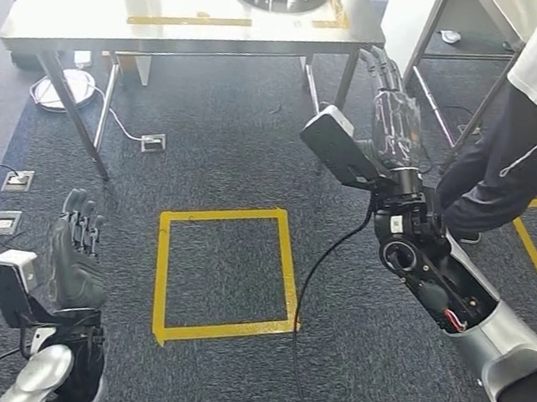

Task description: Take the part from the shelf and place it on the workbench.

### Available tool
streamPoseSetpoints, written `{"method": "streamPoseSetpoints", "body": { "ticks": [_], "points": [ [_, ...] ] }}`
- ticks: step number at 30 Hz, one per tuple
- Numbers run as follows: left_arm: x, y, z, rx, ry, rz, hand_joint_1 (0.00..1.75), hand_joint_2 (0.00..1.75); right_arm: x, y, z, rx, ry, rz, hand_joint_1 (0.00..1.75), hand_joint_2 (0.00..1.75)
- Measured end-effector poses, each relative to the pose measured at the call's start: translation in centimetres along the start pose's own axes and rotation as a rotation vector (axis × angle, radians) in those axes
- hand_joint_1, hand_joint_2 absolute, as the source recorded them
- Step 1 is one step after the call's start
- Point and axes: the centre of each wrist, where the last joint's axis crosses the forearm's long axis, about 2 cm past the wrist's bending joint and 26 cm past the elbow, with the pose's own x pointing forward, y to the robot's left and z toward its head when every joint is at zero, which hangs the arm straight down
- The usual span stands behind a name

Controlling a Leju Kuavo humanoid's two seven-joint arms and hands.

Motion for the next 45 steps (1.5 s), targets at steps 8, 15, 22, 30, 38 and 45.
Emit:
{"method": "streamPoseSetpoints", "body": {
  "ticks": [8,15,22,30,38,45],
  "points": [
    [0.09,-0.19,-0.16,0.000,-0.004,0.005,0.00,0.00,-0.15,-0.11,0.00,-0.002,0.001,0.000,0.00,0.00],
    [0.09,-0.24,-0.12,0.000,-0.003,0.006,0.00,0.00,-0.24,-0.10,0.10,-0.002,0.005,-0.001,0.00,0.00],
    [0.08,-0.16,-0.13,0.002,-0.003,0.004,0.00,0.00,-0.24,-0.16,0.18,-0.004,0.004,-0.003,0.00,0.00],
    [-0.01,-0.04,0.07,0.007,0.001,-0.002,0.00,0.00,-0.24,-0.16,0.24,0.001,0.003,-0.003,0.00,0.00],
    [0.23,-0.25,-0.18,0.004,-0.009,0.004,0.00,0.00,-0.36,-0.28,0.20,-0.002,0.004,-0.004,0.00,0.00],
    [0.24,-0.32,-0.16,0.004,-0.009,0.005,0.00,0.00,-0.42,-0.25,0.27,0.000,0.008,-0.007,0.00,0.00]
  ]
}}
